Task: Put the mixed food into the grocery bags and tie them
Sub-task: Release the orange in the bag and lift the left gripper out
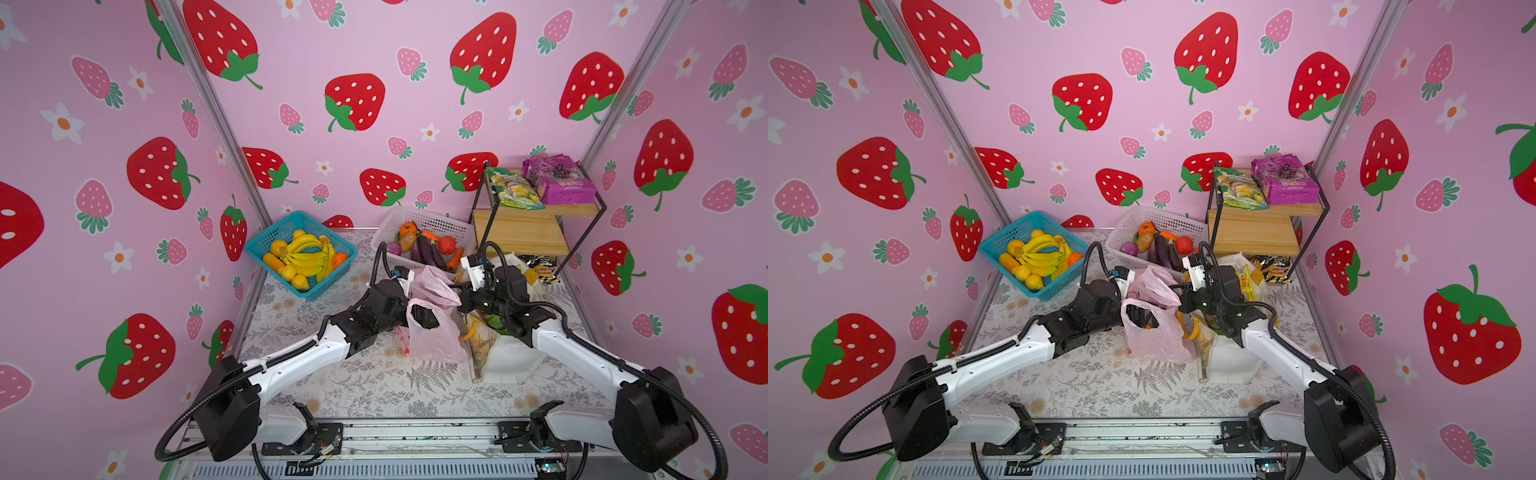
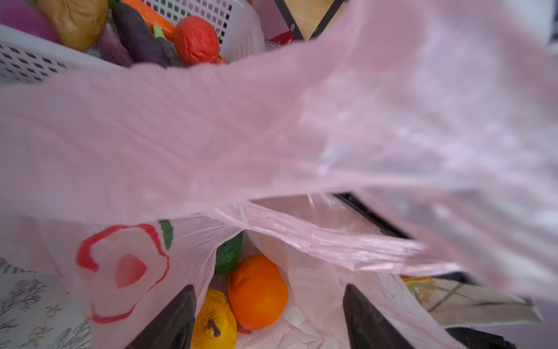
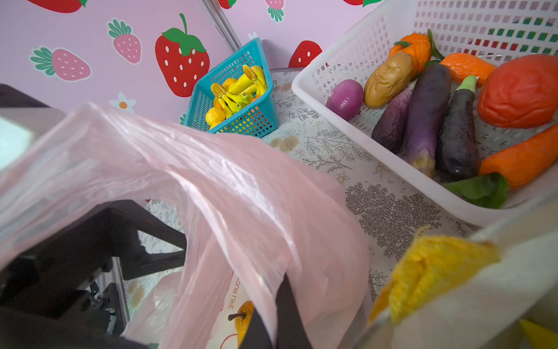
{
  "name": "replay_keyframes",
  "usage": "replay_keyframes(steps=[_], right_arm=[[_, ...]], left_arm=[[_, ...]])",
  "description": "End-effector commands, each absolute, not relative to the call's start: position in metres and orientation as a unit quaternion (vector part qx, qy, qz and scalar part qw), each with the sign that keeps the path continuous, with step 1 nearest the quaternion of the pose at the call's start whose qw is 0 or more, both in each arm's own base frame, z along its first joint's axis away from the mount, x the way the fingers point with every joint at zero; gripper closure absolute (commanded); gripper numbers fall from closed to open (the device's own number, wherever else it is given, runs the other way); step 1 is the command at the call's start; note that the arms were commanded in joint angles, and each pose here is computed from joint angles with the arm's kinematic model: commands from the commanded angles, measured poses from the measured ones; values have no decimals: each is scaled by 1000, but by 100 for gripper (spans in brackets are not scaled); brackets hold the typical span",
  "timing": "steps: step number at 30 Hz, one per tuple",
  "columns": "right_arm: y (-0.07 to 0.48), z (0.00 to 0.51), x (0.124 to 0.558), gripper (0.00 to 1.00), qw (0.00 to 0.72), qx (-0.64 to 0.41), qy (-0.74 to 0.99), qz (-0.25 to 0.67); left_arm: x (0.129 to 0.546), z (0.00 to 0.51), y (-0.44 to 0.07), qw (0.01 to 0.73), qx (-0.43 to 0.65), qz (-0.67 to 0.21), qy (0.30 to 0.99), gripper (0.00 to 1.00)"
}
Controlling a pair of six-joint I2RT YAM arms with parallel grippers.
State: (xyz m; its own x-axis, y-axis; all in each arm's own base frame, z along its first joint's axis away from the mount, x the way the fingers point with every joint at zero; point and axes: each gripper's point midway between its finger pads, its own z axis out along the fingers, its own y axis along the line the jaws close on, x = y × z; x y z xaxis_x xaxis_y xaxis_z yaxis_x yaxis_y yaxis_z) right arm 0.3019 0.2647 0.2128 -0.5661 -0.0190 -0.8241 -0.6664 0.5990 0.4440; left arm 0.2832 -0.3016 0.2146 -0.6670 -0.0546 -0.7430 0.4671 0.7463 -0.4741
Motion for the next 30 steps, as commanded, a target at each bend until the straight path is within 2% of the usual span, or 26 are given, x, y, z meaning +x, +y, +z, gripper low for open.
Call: replay_keyframes(steps=[1, 6, 10, 12, 16, 20, 25, 29, 30], right_arm=[[258, 204, 304, 100, 411, -210, 803, 377], [260, 205, 304, 100, 410, -211, 801, 381], [260, 204, 305, 100, 409, -210, 802, 381], [260, 205, 306, 100, 409, -210, 802, 381], [261, 207, 306, 100, 409, -208, 802, 383], [263, 209, 307, 100, 406, -206, 801, 389], [267, 210, 309, 100, 401, -200, 800, 399], [270, 215, 313, 100, 401, -198, 798, 403], [270, 218, 315, 100, 405, -198, 796, 404]], left_arm=[[284, 216, -267, 424, 108, -270, 857, 23], [282, 192, -229, 417, 56, -192, 887, 22], [275, 167, -247, 362, 72, -216, 904, 22], [271, 159, -261, 341, 83, -239, 905, 26], [268, 157, -286, 323, 97, -292, 895, 44], [266, 157, -293, 318, 107, -306, 891, 64], [262, 165, -292, 328, 114, -320, 882, 81], [258, 177, -286, 352, 116, -331, 868, 99], [257, 183, -284, 361, 114, -338, 862, 100]])
